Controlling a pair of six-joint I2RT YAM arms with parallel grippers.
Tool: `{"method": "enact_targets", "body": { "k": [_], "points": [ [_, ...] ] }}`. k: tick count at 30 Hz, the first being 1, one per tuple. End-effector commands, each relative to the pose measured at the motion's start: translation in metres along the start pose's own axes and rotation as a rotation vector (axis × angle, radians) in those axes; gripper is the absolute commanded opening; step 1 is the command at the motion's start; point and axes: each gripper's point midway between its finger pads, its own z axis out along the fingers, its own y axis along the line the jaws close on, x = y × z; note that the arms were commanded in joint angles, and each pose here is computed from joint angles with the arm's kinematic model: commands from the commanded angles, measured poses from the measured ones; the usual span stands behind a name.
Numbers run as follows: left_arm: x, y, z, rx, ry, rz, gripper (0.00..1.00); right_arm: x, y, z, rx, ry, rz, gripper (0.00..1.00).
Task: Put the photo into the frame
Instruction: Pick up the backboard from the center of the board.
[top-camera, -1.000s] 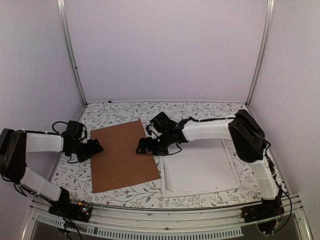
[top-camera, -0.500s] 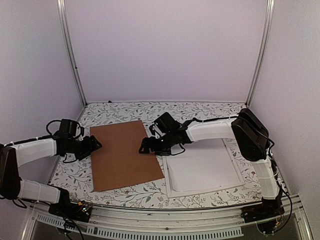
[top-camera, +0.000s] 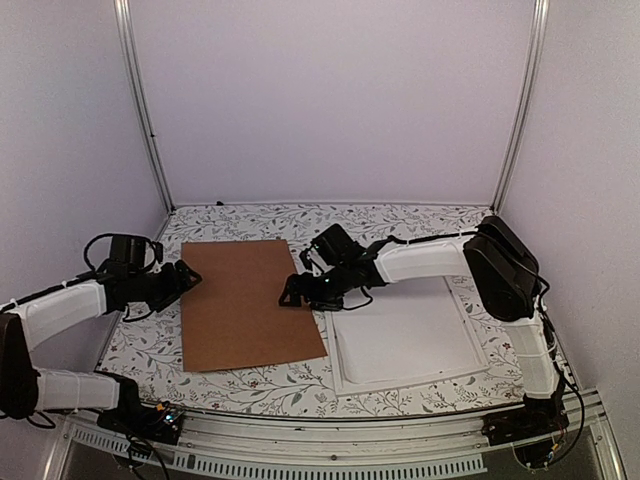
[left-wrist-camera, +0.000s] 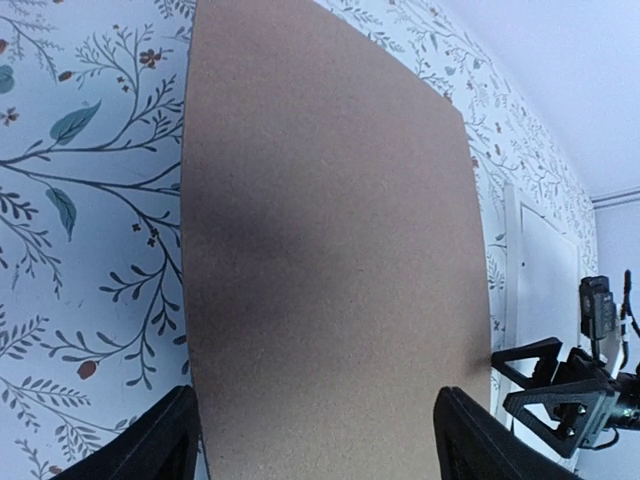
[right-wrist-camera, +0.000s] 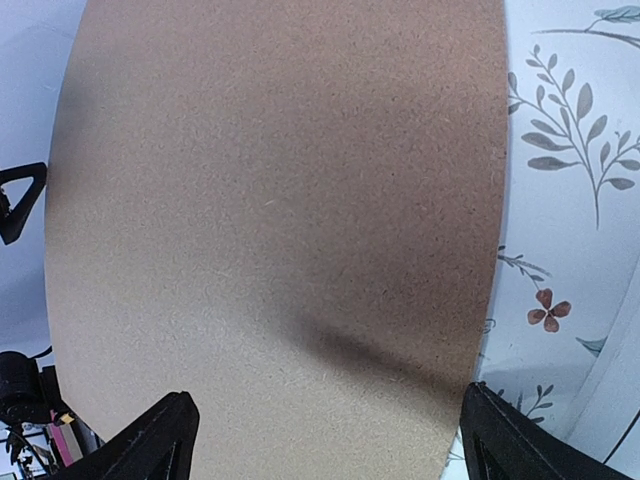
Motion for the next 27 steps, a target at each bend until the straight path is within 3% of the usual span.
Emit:
{"method": "enact_targets", "body": {
  "k": [1, 15, 27],
  "points": [
    [0.003, -0.061, -0.017, 0.281, 0.046, 0.034, 0.82, 0.049, 0.012, 0.017, -0.092, 0.151, -0.011, 0.94],
    [-0.014, -0.098, -0.050, 0.439, -0.036, 0.057, 0.83, 0.066, 0.043, 0.011, -0.286, 0.210, -0.033, 0.94],
    [-0.011, -0.115, -0.059, 0.517, -0.008, 0.065, 0.84, 0.077, 0.053, 0.011, -0.391, 0.231, -0.031, 0.93]
  ]
}}
